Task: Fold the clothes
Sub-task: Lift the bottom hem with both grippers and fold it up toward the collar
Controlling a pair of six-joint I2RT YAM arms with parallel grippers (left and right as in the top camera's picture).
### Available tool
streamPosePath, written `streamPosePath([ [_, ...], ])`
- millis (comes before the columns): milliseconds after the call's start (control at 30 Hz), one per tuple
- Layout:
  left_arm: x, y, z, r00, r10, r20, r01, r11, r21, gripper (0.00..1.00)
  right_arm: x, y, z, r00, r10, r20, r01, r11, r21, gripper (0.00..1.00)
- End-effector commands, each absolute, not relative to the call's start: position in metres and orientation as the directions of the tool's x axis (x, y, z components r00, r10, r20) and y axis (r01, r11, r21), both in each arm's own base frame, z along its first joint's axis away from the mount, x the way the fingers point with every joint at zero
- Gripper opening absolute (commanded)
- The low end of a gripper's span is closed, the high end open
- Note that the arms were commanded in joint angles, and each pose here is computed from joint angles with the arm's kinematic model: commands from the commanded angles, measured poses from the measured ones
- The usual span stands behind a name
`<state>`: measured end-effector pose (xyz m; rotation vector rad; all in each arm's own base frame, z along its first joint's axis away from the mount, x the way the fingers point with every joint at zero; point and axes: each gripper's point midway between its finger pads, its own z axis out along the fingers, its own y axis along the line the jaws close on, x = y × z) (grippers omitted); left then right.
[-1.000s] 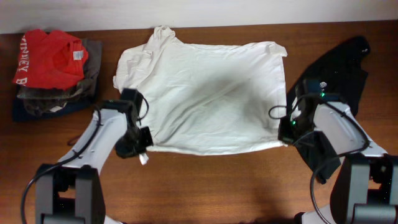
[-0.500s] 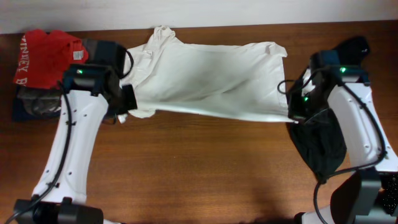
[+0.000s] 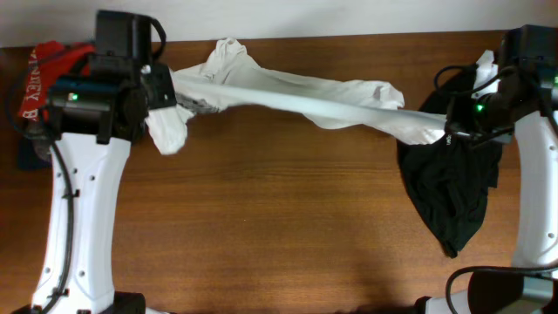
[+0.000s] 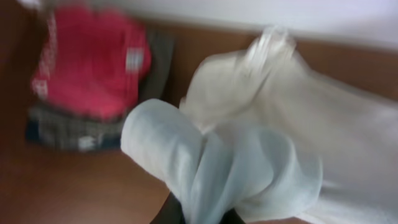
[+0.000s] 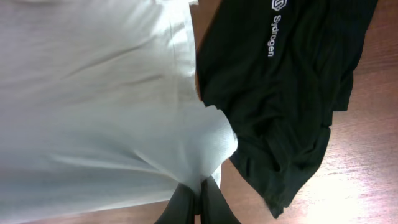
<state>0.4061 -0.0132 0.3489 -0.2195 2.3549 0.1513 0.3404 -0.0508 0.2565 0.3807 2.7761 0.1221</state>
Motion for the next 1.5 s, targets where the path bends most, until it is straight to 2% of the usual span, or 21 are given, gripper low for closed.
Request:
streamPosePath([
  [0, 0.405, 0.014, 0.402, -0.587, -0.055, -0.807, -0.264, 0.956, 0.127, 0.01, 0.333, -0.073, 0.267, -0.897, 0.276, -0.346, 0.275, 0.960, 0.052, 0.04],
  [100, 0.399, 0.015, 0.401, -0.604, -0.052, -0.796, -0.261, 0.956, 0.135, 0.01, 0.328, -0.072, 0.265, -0.906, 0.273, -0.324, 0.273, 0.961, 0.049, 0.04],
  [333, 0.370, 0.019, 0.363, -0.759, -0.032, -0.651, -0.224, 0.951, 0.213, 0.01, 0.317, -0.073, 0.262, -0.919, 0.274, -0.284, 0.279, 0.960, 0.022, 0.04],
  [700, 0.335, 0.023, 0.340, -0.862, -0.020, -0.506, -0.181, 0.946, 0.270, 0.01, 0.290, -0.072, 0.256, -0.943, 0.280, -0.181, 0.286, 0.958, -0.007, 0.04],
  [1033, 0.315, 0.024, 0.324, -0.906, -0.067, -0.418, -0.194, 0.943, 0.271, 0.01, 0.281, -0.068, 0.247, -0.951, 0.282, -0.128, 0.285, 0.959, -0.005, 0.04],
  [1300, 0.316, 0.024, 0.273, -0.948, -0.083, -0.307, -0.180, 0.936, 0.302, 0.01, 0.280, -0.066, 0.230, -0.954, 0.286, -0.088, 0.287, 0.958, 0.002, 0.04],
  [1467, 0.327, 0.022, 0.242, -0.949, -0.096, -0.300, -0.189, 0.934, 0.302, 0.01, 0.287, -0.058, 0.210, -0.956, 0.284, -0.076, 0.280, 0.958, 0.057, 0.04],
])
